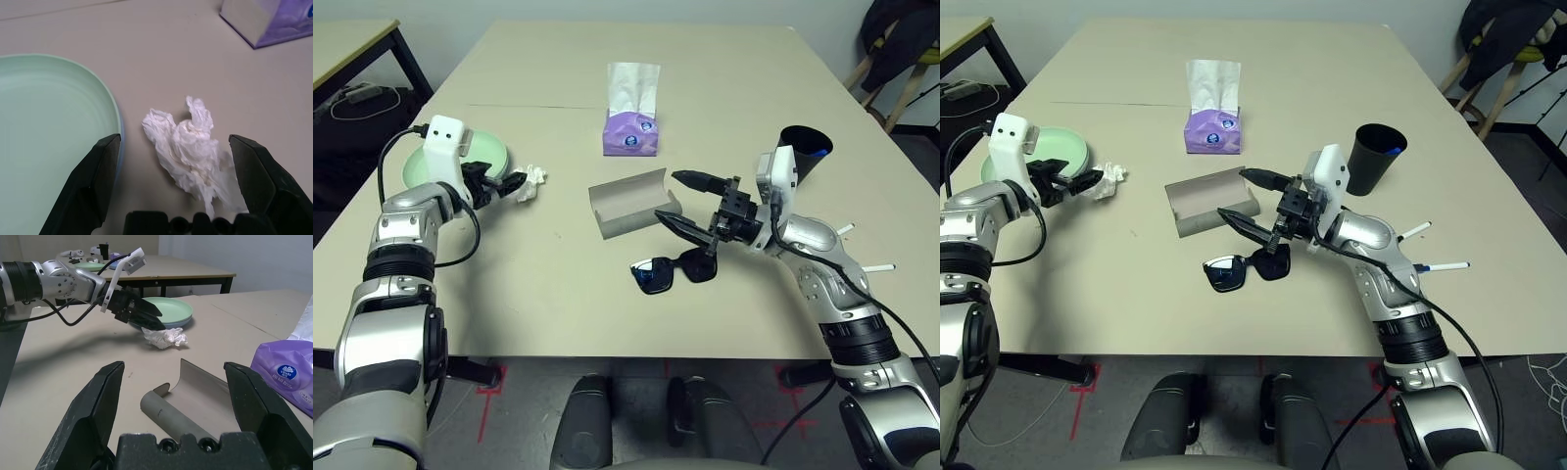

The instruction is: Organize and tidy the items on the table.

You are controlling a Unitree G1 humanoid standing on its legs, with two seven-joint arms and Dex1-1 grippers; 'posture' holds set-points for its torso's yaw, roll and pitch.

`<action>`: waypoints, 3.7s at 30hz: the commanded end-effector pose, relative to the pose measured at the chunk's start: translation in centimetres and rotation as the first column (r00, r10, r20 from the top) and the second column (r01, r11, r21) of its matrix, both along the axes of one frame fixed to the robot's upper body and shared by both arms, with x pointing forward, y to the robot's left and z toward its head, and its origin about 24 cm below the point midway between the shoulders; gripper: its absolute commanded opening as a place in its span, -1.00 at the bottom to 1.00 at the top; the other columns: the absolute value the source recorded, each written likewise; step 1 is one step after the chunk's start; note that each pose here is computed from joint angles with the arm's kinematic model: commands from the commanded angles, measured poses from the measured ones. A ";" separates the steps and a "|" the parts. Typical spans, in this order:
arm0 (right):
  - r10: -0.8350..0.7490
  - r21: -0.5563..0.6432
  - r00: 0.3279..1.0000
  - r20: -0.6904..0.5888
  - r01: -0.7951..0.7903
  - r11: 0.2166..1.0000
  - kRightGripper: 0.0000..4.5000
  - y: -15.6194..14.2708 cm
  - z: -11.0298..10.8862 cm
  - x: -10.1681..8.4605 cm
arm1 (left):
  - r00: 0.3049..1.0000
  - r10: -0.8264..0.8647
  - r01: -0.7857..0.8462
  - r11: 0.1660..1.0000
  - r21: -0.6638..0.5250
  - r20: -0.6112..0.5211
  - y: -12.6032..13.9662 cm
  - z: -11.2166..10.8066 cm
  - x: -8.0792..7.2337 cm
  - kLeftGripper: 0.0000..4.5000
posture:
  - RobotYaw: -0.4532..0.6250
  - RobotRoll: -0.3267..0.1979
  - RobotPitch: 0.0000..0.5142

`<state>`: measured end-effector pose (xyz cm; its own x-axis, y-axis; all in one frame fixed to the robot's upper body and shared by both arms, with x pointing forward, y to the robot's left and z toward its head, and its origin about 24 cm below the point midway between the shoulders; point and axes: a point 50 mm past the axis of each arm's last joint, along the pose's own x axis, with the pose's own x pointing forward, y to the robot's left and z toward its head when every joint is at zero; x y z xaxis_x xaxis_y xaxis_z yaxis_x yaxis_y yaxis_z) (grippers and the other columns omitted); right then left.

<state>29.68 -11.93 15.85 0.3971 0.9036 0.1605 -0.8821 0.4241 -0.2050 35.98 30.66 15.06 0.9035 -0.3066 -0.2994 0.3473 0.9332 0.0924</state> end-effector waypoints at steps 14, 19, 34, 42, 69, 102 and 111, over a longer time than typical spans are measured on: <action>-0.062 -0.022 0.998 -0.029 0.062 0.998 1.00 -0.5 -0.2 0.4 | 0.995 -0.044 0.046 0.999 0.021 -0.089 -0.4 -1.7 -0.6 0.02 | 0.13 0.25 -0.58; -0.077 -0.036 0.996 -0.055 0.075 0.997 1.00 -0.5 -0.7 0.5 | 0.994 -0.052 0.054 0.998 0.016 -0.094 -0.4 -1.7 -0.7 -0.87 | 0.13 0.25 -0.58; -0.074 -0.039 0.996 -0.055 0.072 0.997 1.00 -0.4 -1.0 0.6 | 0.999 -0.039 0.041 0.992 -0.118 0.017 -0.8 0.7 -0.4 -0.99 | 0.15 0.25 -0.57; -0.068 -0.039 0.996 -0.050 0.066 0.997 1.00 -0.3 -0.8 0.6 | 0.921 0.317 -0.256 0.931 -0.260 0.228 1.4 4.4 0.8 -0.99 | 0.16 0.25 -0.58; -0.175 -0.080 0.983 -0.050 0.171 0.982 1.00 -0.6 -1.1 2.0 | 0.937 -0.073 0.162 0.957 -0.240 0.341 -1.7 4.5 0.3 0.99 | 0.19 0.25 -0.59; 0.046 -0.776 0.999 0.017 -0.016 0.630 1.00 1.7 3.8 -1.8 | 0.438 -0.885 0.885 0.455 0.099 0.157 -8.8 -1.9 -9.3 0.99 | 0.20 0.25 -0.24; 0.078 -0.883 0.995 -0.058 -0.087 0.460 1.00 3.7 4.9 -2.9 | 0.385 -0.912 0.908 0.401 0.120 0.140 -9.0 -2.2 -9.7 0.99 | 0.18 0.25 -0.27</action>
